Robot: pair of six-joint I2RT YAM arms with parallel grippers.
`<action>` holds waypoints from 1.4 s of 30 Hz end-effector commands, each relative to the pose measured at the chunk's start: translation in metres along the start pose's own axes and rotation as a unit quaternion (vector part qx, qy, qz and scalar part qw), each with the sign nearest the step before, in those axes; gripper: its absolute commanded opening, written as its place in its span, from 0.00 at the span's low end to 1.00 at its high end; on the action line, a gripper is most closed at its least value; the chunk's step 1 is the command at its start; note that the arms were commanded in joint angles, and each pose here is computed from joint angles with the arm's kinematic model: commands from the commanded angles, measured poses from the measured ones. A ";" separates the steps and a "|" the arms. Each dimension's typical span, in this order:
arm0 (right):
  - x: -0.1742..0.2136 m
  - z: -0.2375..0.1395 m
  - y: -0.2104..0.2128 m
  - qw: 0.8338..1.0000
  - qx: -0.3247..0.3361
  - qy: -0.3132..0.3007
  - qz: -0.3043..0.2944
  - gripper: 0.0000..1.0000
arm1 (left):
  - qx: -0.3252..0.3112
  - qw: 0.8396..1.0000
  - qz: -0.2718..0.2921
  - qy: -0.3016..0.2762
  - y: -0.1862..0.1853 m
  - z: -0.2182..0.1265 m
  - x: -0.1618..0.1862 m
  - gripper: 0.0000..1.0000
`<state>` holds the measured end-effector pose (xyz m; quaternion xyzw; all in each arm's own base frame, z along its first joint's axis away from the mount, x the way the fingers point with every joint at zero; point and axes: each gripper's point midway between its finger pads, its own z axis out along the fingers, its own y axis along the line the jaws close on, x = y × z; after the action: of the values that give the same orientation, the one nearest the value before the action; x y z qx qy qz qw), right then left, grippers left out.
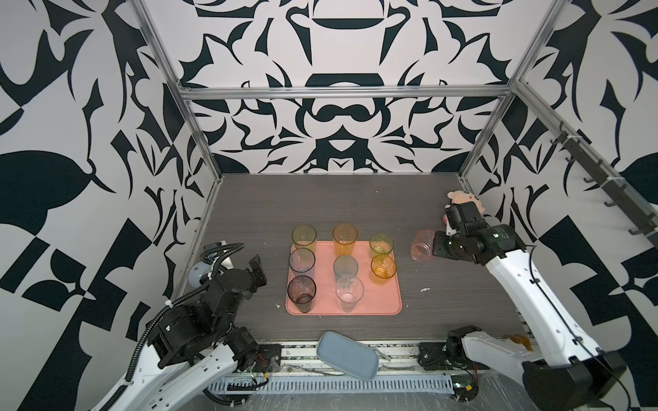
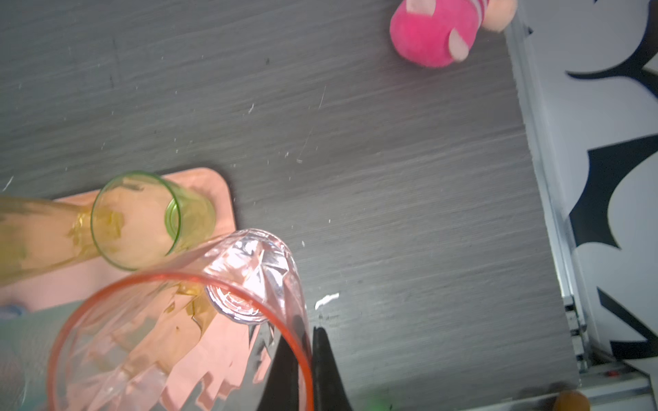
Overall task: Place the glasses into the tray
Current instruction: 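Lift the pink glass with the right gripper and carry it to the tray, then lower the pink glass onto the tray's nearer corner and open the right gripper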
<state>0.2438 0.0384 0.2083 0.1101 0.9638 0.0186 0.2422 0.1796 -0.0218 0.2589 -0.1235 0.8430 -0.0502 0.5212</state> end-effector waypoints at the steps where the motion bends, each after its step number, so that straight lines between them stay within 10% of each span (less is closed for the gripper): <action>1: 0.026 -0.003 -0.001 0.999 -0.002 0.030 0.013 0.00 | -0.010 1.000 0.004 0.005 0.002 0.003 0.005 1.00; 14: 0.102 0.007 0.003 0.995 0.058 0.067 -0.048 0.00 | -0.016 1.000 0.011 0.009 0.001 0.005 0.006 1.00; 42: 0.153 0.045 0.080 0.991 -0.081 0.069 -0.082 0.00 | -0.022 0.999 0.022 0.017 -0.002 0.009 0.009 0.99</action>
<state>0.1439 0.1402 0.1023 0.0015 0.9834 0.0649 0.1692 0.1848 -0.0276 0.2523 -0.1137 0.8533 -0.0306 0.5079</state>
